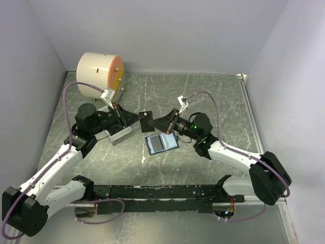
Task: Put the credit cards into the card holder
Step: Pick up the credit card from the storage box, then insert the credit card into the card holder.
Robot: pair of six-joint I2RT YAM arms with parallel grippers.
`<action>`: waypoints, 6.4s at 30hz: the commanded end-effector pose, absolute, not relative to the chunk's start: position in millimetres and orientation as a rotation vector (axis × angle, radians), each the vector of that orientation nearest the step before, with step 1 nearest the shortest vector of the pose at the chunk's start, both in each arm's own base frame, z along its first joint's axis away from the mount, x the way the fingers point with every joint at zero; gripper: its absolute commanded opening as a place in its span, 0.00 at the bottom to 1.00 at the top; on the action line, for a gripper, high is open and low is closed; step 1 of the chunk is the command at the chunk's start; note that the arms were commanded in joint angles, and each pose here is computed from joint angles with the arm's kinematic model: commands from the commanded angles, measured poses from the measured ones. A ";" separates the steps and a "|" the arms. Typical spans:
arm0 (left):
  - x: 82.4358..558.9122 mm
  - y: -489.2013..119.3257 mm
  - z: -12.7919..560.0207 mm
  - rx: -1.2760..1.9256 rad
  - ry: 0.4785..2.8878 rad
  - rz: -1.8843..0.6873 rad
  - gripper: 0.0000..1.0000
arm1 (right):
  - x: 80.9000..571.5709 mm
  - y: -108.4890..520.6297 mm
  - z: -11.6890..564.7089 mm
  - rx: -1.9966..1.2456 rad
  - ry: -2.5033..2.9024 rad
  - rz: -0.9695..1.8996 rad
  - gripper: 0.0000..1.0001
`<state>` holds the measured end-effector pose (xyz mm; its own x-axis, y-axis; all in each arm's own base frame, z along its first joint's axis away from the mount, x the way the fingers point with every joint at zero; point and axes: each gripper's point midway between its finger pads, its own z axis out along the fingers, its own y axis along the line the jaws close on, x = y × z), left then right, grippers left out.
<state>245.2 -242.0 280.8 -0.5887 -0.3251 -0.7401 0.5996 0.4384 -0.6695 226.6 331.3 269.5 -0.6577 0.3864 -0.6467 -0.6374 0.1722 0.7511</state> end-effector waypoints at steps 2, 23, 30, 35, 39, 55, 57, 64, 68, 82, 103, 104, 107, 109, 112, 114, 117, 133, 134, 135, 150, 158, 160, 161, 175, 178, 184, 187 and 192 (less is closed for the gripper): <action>234.9 -251.7 295.3 0.301 1.704 -1.393 0.07 | 221.3 332.8 263.7 -0.255 1.643 1.642 0.00; 257.0 -257.1 209.8 0.160 2.049 -1.242 0.07 | 289.0 227.2 132.9 -0.257 2.177 0.652 0.56; 263.2 -279.8 170.5 0.060 2.166 -1.232 0.07 | 299.3 215.2 90.3 -0.292 2.323 0.570 0.52; 267.9 -292.8 142.1 0.065 2.263 -1.225 0.07 | 301.1 219.5 61.5 -0.339 2.414 0.573 0.50; 276.6 -294.3 130.1 0.085 2.307 -1.160 0.07 | 299.0 214.7 43.0 -0.349 2.456 0.533 0.47; 278.1 -298.8 89.8 0.013 2.427 -1.120 0.07 | 259.7 222.6 28.8 -0.302 2.506 0.711 0.31; 277.3 -298.8 84.7 0.014 2.440 -1.108 0.07 | 255.5 225.1 31.4 -0.291 2.499 0.746 0.30; 277.3 -300.7 70.7 0.018 2.471 -1.105 0.07 | 240.3 228.7 30.2 -0.231 2.503 0.820 0.25; 278.0 -302.6 70.3 0.026 2.468 -1.115 0.07 | 234.1 229.9 29.3 -0.223 2.504 0.840 0.24; 277.3 -309.2 86.0 0.131 2.450 -1.140 0.07 | 231.5 227.0 24.0 -0.219 2.504 0.825 0.24; 274.7 -311.3 52.6 0.218 2.564 -1.098 0.07 | 232.8 225.6 24.4 -0.218 2.496 0.813 0.25; 274.5 -312.1 51.8 0.222 2.566 -1.103 0.07 | 233.1 225.6 23.7 -0.217 2.499 0.811 0.25; 274.6 -311.6 48.2 0.224 2.576 -1.095 0.07 | 233.4 225.8 22.1 -0.212 2.503 0.810 0.26; 276.2 -311.2 48.0 0.229 2.574 -1.084 0.07 | 233.5 225.5 21.4 -0.208 2.503 0.809 0.26; 279.0 -310.7 45.2 0.243 2.584 -1.059 0.07 | 232.1 224.5 20.0 -0.207 2.507 0.805 0.25; 280.6 -311.4 43.8 0.251 2.583 -1.055 0.07 | 231.8 224.2 19.7 -0.207 2.508 0.805 0.25; 283.4 -314.0 43.1 0.258 2.583 -1.060 0.07 | 232.3 224.5 20.1 -0.205 2.506 0.807 0.25; 287.6 -306.3 21.5 0.156 2.663 -0.945 0.07 | 231.7 224.2 16.3 -0.186 2.516 0.806 0.25; 287.6 -306.8 21.3 0.155 2.656 -0.944 0.07 | 231.7 224.3 16.3 -0.183 2.516 0.808 0.25; 287.6 -307.1 20.6 0.154 2.651 -0.947 0.07 | 231.9 224.7 16.5 -0.182 2.516 0.810 0.25; 285.2 -310.2 13.3 0.112 2.672 -0.934 0.07 | 231.7 225.7 14.2 -0.139 2.526 0.821 0.25; 280.8 -292.0 8.2 0.032 2.687 -0.822 0.07 | 231.3 224.0 13.6 -0.132 2.525 0.813 0.25; 278.9 -293.9 8.2 0.034 2.683 -0.844 0.07 | 230.9 224.5 14.2 -0.132 2.523 0.819 0.25; 278.0 -294.8 7.4 0.037 2.685 -0.853 0.07 | 230.8 224.3 13.8 -0.132 2.524 0.818 0.25; 278.0 -327.0 14.3 0.000 2.635 -0.944 0.07 | 232.3 227.2 20.3 -0.119 2.517 0.837 0.25; 282.4 -332.5 27.5 0.038 2.584 -0.971 0.10 | 231.5 223.5 21.2 -0.124 2.540 0.806 0.26; 299.6 -316.8 68.6 0.082 2.455 -0.849 0.46 | 233.9 221.1 41.4 -0.139 2.499 0.795 0.39; 302.0 -311.2 73.5 0.081 2.460 -0.800 0.47 | 239.4 218.6 47.2 -0.136 2.491 0.764 0.39; 296.8 -309.7 69.6 0.084 2.467 -0.813 0.43 | 244.8 215.7 45.9 -0.131 2.486 0.742 0.36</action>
<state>297.2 -314.5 70.3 -0.8629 -0.1213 -0.4906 0.2094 0.7978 -0.5654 237.8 220.5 43.0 -0.8622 0.0608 -0.5029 -0.2384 0.8271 0.5089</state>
